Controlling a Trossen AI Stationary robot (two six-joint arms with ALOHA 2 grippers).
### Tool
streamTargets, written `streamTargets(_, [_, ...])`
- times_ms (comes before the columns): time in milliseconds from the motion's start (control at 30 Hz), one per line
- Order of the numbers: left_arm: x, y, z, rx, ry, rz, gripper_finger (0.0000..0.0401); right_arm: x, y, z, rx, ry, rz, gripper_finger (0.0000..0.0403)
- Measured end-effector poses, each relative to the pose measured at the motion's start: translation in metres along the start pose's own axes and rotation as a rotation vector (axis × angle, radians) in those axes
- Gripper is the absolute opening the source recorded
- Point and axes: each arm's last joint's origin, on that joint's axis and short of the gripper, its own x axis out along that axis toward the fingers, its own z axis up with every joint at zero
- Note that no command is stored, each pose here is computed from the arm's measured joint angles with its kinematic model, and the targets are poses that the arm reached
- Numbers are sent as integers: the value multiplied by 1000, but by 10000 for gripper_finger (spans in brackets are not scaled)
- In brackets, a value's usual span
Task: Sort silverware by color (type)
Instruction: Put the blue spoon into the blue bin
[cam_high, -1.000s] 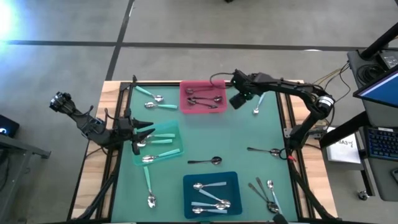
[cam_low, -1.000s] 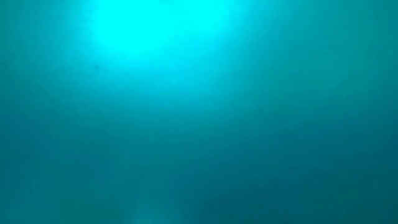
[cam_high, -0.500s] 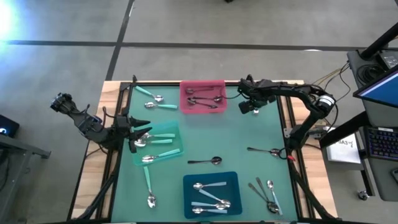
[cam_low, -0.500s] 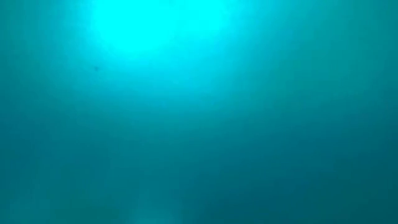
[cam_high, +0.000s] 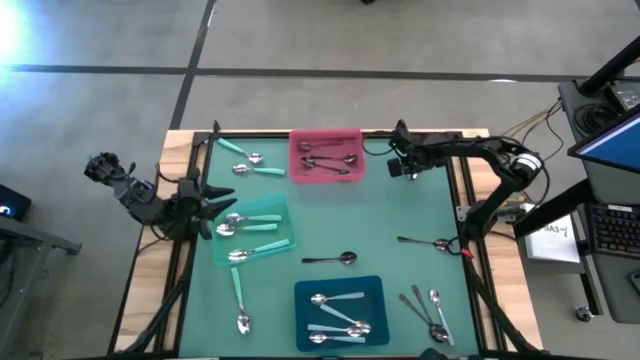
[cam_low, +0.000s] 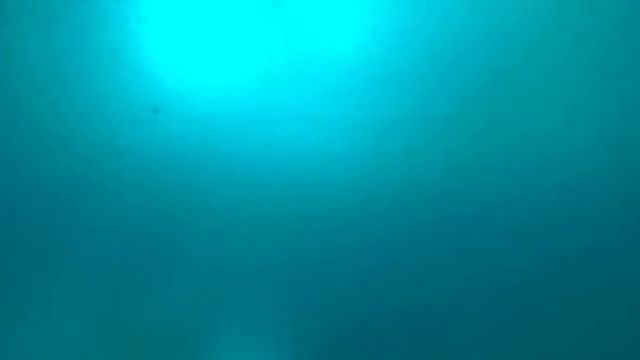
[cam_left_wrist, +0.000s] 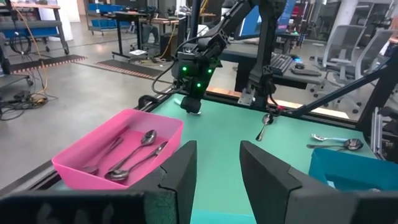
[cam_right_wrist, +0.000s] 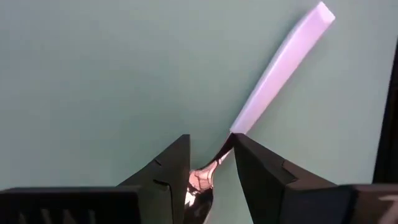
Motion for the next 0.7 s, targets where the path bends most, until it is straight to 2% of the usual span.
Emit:
streamTargets(133, [0, 0, 0, -3, -1, 0, 107, 2, -2, -2, -31, 10, 1, 101])
streamTargets(233, [0, 1, 0, -1, 0, 0, 107, 2, 1, -3, -137, 14, 22, 87])
streamTargets(433, [0, 1, 0, -2, 0, 0, 107, 1, 5, -6, -270, 24, 40, 67])
streamTargets(700, [0, 1, 0, -6, -1, 0, 107, 1, 5, -7, -331, 34, 58, 61])
